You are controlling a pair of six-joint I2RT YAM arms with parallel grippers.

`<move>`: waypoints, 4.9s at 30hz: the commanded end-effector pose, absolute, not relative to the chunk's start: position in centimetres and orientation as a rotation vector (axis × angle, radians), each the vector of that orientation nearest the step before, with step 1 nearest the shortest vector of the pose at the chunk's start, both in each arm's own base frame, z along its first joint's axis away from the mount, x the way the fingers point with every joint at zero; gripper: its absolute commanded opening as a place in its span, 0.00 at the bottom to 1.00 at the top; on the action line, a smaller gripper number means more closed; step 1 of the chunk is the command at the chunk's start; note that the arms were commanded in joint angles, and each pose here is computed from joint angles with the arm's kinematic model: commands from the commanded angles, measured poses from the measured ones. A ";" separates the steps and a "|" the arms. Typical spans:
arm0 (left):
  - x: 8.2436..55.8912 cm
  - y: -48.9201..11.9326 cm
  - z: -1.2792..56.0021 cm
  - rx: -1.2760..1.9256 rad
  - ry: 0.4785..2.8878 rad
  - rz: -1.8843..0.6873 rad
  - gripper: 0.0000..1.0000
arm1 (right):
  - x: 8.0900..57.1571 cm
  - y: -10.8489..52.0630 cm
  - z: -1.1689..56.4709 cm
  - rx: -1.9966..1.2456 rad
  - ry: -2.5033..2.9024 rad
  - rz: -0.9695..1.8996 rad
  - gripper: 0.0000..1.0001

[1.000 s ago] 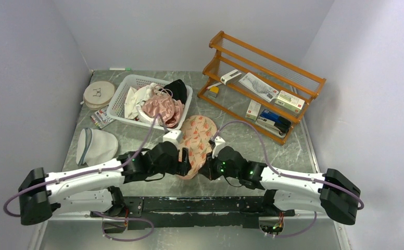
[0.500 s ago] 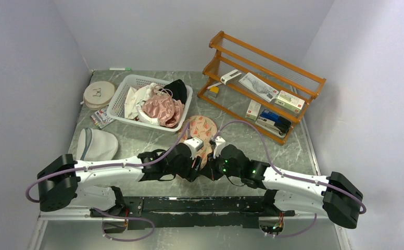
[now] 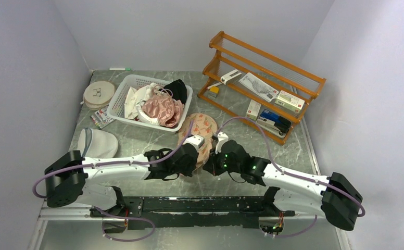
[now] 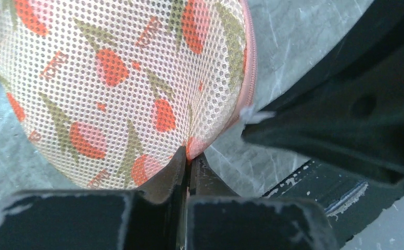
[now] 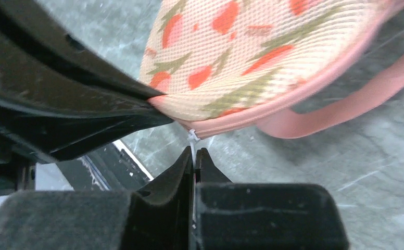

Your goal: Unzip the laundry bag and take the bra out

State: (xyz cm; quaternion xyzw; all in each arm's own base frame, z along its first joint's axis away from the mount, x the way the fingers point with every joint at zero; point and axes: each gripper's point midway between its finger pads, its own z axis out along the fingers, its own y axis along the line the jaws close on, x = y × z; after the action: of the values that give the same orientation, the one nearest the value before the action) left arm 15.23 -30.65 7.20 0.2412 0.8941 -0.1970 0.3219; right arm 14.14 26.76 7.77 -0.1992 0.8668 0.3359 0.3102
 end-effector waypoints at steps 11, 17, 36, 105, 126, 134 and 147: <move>13.9 -23.9 3.6 0.548 2.458 -0.321 0.07 | 24.6 20.8 7.0 -0.316 2.305 0.688 0.00; 13.2 -24.5 4.5 0.569 2.446 -0.410 0.07 | 21.8 23.6 8.1 -0.508 2.242 0.868 0.00; 13.0 -23.9 5.9 0.555 2.426 -0.435 0.07 | 15.2 29.3 5.2 -0.778 2.177 1.047 0.42; 14.0 -28.3 6.7 0.582 2.350 -0.484 0.07 | 14.5 30.8 7.5 -0.635 2.190 1.174 0.32; 13.5 -28.9 6.8 0.608 2.351 -0.530 0.07 | 16.4 31.8 7.2 -0.648 2.219 1.033 0.32; 13.5 -28.3 6.6 0.604 2.359 -0.505 0.07 | 17.1 31.1 7.0 -0.608 2.239 0.958 0.07; 13.5 -26.1 5.8 0.581 2.391 -0.409 0.07 | 19.5 27.1 6.7 -0.584 2.258 1.030 0.00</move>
State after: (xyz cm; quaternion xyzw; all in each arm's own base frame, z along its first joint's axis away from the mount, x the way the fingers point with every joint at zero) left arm 14.04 -27.80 6.94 0.2172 0.8980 -0.1865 0.3341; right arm 18.62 28.83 7.25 -0.2099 0.8486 0.3796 0.3030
